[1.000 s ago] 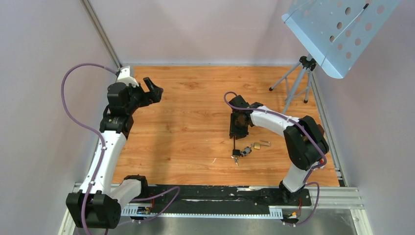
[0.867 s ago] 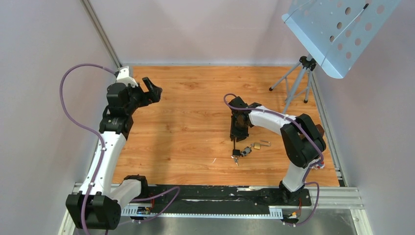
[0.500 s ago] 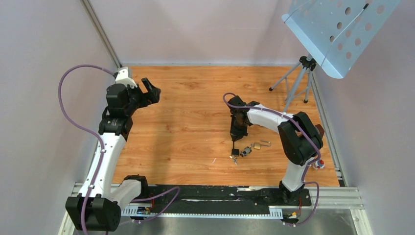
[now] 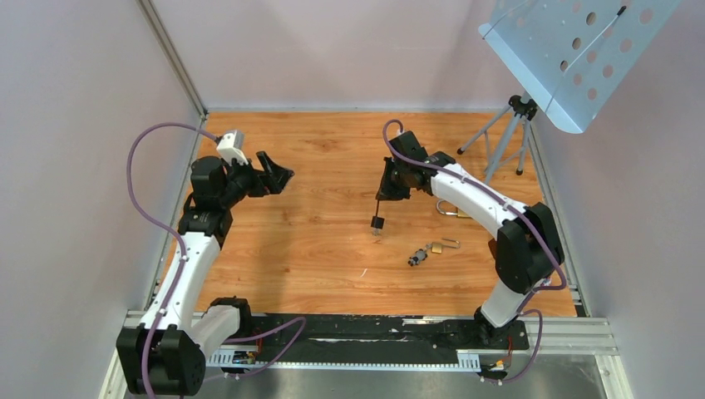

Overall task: Lock with the key
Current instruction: Pick up the lock from the center of the board.

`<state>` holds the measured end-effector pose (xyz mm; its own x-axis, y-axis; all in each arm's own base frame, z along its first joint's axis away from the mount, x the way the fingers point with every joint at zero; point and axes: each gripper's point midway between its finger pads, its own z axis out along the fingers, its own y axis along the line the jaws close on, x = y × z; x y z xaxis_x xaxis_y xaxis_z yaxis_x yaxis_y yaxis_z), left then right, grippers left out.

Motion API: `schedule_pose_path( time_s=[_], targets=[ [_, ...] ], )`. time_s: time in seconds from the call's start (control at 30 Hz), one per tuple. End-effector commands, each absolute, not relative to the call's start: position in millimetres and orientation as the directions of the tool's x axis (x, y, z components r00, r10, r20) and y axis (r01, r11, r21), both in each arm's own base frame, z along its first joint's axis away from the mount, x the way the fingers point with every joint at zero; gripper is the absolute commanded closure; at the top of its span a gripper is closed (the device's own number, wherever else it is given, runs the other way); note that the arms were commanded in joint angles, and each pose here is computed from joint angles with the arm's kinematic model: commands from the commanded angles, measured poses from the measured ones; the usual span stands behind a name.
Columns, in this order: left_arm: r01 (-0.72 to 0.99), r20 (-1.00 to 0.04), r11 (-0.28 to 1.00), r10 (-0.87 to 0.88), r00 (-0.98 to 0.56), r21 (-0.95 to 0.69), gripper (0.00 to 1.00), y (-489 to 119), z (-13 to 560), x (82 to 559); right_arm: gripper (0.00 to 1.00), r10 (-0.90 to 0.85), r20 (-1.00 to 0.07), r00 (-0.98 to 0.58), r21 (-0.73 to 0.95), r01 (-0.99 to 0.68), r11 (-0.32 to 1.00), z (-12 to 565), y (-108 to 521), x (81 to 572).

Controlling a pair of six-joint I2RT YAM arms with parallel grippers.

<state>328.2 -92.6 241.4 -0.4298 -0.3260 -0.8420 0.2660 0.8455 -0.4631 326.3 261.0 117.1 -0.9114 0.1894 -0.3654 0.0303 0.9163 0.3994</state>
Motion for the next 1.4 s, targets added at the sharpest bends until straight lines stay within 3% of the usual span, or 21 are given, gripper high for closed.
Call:
schedule_pose_path(
  time_s=[0.0, 0.23, 0.43, 1.07, 1.2, 1.37],
  targets=[
    [0.457, -0.862, 0.742, -0.338, -0.378, -0.491, 0.0, -122, 268, 320, 1.0, 0.263, -0.479, -0.838, 0.578, -0.075, 0.813, 190, 292, 347],
    [0.59, -0.861, 0.633, -0.299, -0.41, -0.501, 0.0, -175, 260, 305, 1.0, 0.336, -0.513, -0.79, 0.663, -0.116, 0.739, 237, 309, 365],
    [0.553, -0.894, 0.708, -0.283, -0.347, -0.439, 0.01, -211, 241, 316, 1.0, 0.4, -0.487, -0.776, 0.721, -0.098, 0.686, 265, 317, 371],
    [0.641, -0.877, 0.601, -0.284, -0.388, -0.478, 0.06, -276, 231, 325, 1.0, 0.467, -0.432, -0.772, 0.75, -0.019, 0.661, 266, 319, 378],
    [0.64, -0.872, 0.598, -0.262, -0.413, -0.482, 0.11, -283, 221, 326, 1.0, 0.467, -0.426, -0.775, 0.755, -0.021, 0.655, 268, 322, 379],
    [0.618, -0.868, 0.622, -0.239, -0.436, -0.482, 0.3, -288, 210, 332, 1.0, 0.465, -0.423, -0.778, 0.758, -0.023, 0.652, 268, 324, 381]
  ],
)
